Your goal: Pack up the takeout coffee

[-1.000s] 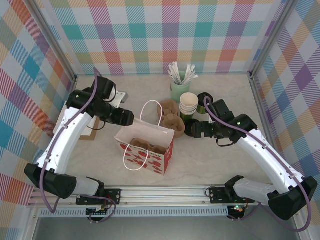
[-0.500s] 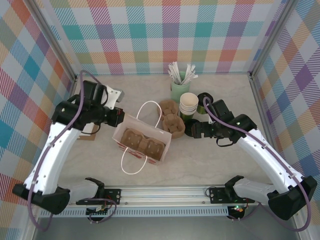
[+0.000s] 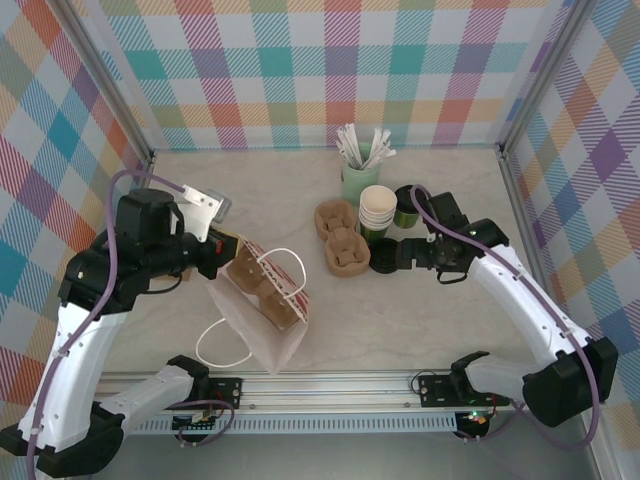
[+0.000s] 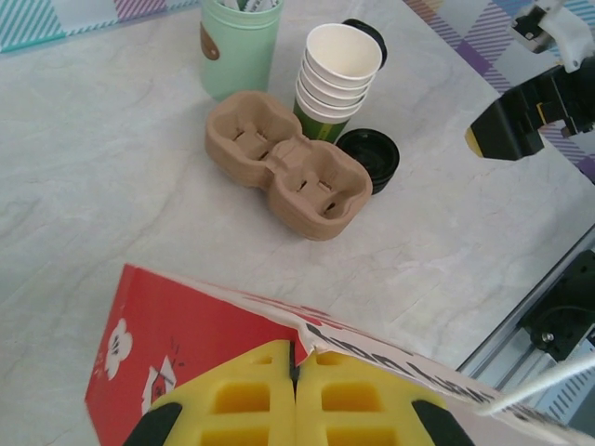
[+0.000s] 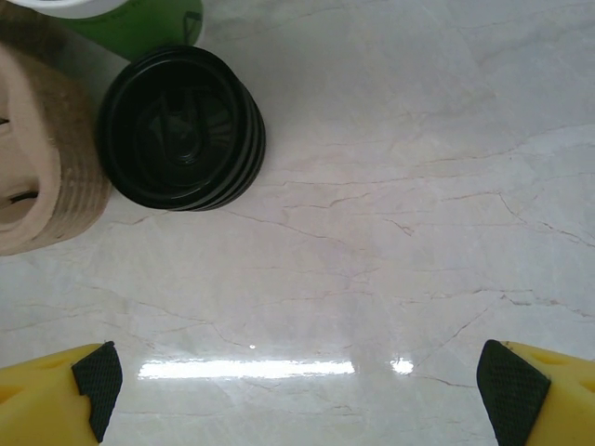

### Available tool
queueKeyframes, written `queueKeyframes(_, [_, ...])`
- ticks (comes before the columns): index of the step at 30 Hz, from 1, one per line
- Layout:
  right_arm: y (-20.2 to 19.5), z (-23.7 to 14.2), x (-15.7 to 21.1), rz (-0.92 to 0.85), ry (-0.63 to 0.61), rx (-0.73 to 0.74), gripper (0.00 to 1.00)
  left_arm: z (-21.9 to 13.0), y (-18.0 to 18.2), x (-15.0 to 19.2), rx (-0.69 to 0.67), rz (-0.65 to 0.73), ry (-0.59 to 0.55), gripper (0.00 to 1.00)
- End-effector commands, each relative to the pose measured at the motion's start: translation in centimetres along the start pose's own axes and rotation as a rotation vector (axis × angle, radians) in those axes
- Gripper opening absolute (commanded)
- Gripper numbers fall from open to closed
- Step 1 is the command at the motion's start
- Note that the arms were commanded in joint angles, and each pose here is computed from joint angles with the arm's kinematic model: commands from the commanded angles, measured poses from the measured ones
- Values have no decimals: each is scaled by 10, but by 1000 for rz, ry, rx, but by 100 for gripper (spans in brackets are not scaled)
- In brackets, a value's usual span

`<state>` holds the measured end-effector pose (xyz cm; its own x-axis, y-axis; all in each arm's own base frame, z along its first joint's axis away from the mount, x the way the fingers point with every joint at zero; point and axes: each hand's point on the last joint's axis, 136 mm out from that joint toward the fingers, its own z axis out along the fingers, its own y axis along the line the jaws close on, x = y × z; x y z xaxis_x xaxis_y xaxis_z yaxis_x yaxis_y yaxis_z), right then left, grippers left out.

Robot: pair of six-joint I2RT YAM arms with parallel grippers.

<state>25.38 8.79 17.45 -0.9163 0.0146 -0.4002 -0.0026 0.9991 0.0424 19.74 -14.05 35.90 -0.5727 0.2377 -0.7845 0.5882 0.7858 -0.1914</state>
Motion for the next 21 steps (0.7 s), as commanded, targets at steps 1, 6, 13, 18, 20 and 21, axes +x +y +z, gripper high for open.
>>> queueKeyframes(1, [-5,5,2,5,13,20,100,3,-8,-8,48,33,-29,0])
queueKeyframes(6, [2,4,2,0,18,-27,100,17,-1,-1,34,-5,28,0])
queueKeyframes(13, [0,2,3,-14,13,-21,100,48,10,5,22,-54,87,0])
queueKeyframes(18, [-2,5,2,-8,33,-11,100,69,23,4,-13,-43,147,0])
queueKeyframes(20, [-3,6,0,-5,39,-7,100,77,33,0,-45,-31,150,0])
queueKeyframes(21, [-4,6,-1,-3,41,-6,100,79,37,-3,-57,-29,150,0])
